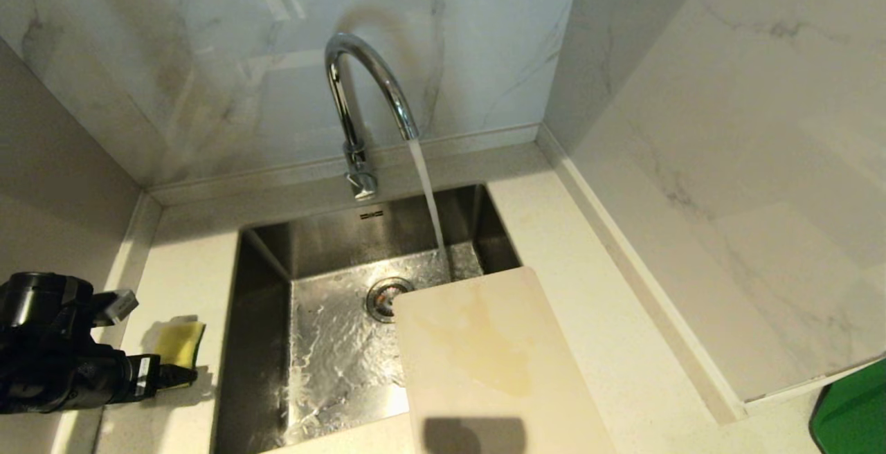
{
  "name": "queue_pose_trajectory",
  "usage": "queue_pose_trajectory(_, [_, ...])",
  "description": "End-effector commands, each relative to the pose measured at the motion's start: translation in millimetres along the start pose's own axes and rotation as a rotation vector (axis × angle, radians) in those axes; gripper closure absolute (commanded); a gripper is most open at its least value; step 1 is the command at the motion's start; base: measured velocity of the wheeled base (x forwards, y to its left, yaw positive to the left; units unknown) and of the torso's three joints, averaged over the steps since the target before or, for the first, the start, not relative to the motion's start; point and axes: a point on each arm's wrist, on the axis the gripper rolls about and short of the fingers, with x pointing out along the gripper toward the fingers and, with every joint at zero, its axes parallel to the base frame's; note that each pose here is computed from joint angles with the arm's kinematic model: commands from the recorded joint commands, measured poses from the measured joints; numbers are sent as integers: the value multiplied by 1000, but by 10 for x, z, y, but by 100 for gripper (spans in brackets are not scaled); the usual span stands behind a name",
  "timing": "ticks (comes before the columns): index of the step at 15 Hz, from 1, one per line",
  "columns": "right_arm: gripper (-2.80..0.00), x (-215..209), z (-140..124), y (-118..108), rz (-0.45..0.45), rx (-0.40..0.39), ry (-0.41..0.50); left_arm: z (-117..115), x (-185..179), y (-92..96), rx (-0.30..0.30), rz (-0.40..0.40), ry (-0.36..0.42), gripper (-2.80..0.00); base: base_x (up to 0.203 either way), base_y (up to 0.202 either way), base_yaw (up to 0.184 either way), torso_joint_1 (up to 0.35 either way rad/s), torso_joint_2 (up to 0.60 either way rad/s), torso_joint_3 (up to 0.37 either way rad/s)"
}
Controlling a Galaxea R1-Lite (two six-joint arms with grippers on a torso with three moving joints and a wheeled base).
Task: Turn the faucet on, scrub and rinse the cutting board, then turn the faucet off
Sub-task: Pick up the cleaning cloth
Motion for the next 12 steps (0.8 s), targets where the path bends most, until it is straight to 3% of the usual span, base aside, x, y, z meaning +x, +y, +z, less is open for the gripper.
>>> queue_pose_trajectory(1, [0, -1, 0, 0, 1, 0, -2, -17, 61, 20, -8, 4, 22, -280, 0, 0, 0, 0, 0, 0])
queue_pose_trajectory(12, [0, -1, 0, 0, 0, 0, -2, 19, 160, 24, -5, -6, -17, -280, 0, 0, 0, 0, 0, 0])
